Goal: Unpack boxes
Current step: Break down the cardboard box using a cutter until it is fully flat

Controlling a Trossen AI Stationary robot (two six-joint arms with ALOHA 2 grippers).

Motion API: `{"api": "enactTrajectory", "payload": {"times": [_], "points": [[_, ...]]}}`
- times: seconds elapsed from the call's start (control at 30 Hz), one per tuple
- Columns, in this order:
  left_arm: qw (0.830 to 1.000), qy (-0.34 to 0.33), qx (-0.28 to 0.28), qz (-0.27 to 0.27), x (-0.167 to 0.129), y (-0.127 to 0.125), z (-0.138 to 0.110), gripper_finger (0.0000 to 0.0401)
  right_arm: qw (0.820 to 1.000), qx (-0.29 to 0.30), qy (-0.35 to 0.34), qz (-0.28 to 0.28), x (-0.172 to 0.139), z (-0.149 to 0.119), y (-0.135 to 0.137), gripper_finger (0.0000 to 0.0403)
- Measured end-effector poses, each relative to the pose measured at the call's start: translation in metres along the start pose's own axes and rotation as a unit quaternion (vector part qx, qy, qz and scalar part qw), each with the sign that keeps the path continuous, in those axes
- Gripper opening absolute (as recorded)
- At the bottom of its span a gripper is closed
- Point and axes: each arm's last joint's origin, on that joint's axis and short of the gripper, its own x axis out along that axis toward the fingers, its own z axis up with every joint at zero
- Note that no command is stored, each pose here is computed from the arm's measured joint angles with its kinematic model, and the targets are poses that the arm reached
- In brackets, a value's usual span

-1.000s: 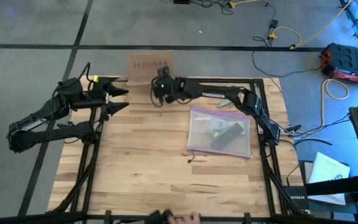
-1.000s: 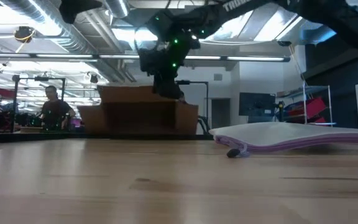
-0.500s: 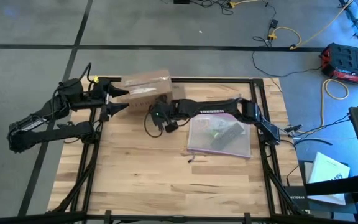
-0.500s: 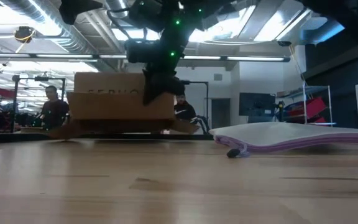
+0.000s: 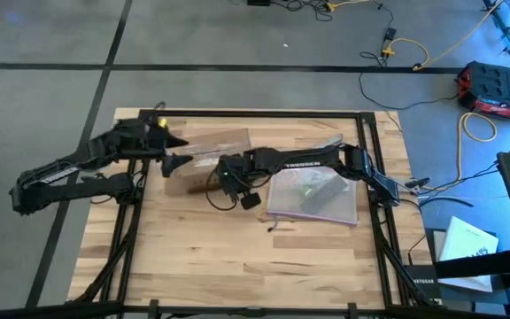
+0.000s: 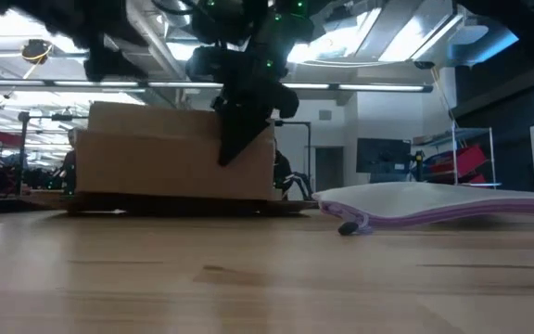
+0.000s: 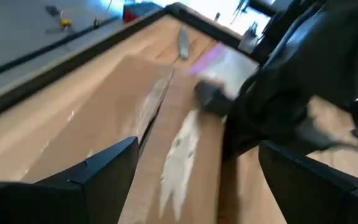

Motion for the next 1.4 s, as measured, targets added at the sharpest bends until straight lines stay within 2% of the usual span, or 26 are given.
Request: {"api": "enactTrajectory", "payload": {"times": [0.17, 0.3, 0.43, 0.47, 0.63, 0.7, 0.77, 0.87, 1.0, 1.17, 1.3, 1.4], "points": [[0.997, 0.046, -0.057, 0.019, 0.036, 0.017, -0.049, 0.032, 1.0, 0.005, 0.008, 0.023, 0.0, 0.0, 0.007, 0.0001], [0.994, 0.03, -0.11, 0.001, 0.051, 0.02, -0.075, 0.032, 0.999, 0.005, 0.026, 0.041, 0.0, -0.002, 0.014, 0.0003], [0.993, 0.012, -0.114, -0.035, 0.056, 0.013, -0.085, 0.0319, 0.996, 0.014, 0.033, 0.08, -0.004, -0.005, 0.019, 0.0026], [0.993, 0.01, -0.109, -0.043, 0.056, 0.011, -0.085, 0.032, 0.994, 0.019, 0.03, 0.107, -0.008, -0.006, 0.02, 0.0037], [0.995, 0.001, -0.082, -0.058, 0.056, 0.005, -0.085, 0.032, 0.985, 0.044, -0.004, 0.165, -0.037, -0.006, 0.02, 0.0106], [0.995, 0.004, -0.082, -0.056, 0.056, 0.004, -0.086, 0.032, 0.984, 0.063, -0.019, 0.165, -0.047, -0.007, 0.015, 0.013], [0.995, 0.007, -0.087, -0.057, 0.056, 0.003, -0.087, 0.032, 0.989, 0.079, -0.018, 0.123, -0.058, -0.008, 0.008, 0.0146], [0.994, 0.012, -0.084, -0.068, 0.055, -0.001, -0.088, 0.032, 0.996, 0.08, -0.016, 0.028, -0.067, -0.008, -0.003, 0.0154], [0.991, 0.021, -0.086, -0.1, 0.054, -0.01, -0.09, 0.032, 0.991, 0.101, -0.041, -0.077, -0.071, -0.011, -0.034, 0.0151], [0.988, 0.04, -0.078, -0.126, 0.053, -0.019, -0.095, 0.032, 0.979, 0.144, -0.07, -0.125, -0.085, -0.023, -0.065, 0.0149], [0.986, 0.041, -0.08, -0.137, 0.052, -0.023, -0.096, 0.032, 0.969, 0.173, -0.007, -0.173, -0.101, -0.052, -0.088, 0.0149], [0.986, 0.014, -0.071, -0.149, 0.051, -0.027, -0.093, 0.032, 0.969, 0.182, 0.033, -0.164, -0.111, -0.081, -0.108, 0.0149]]}}
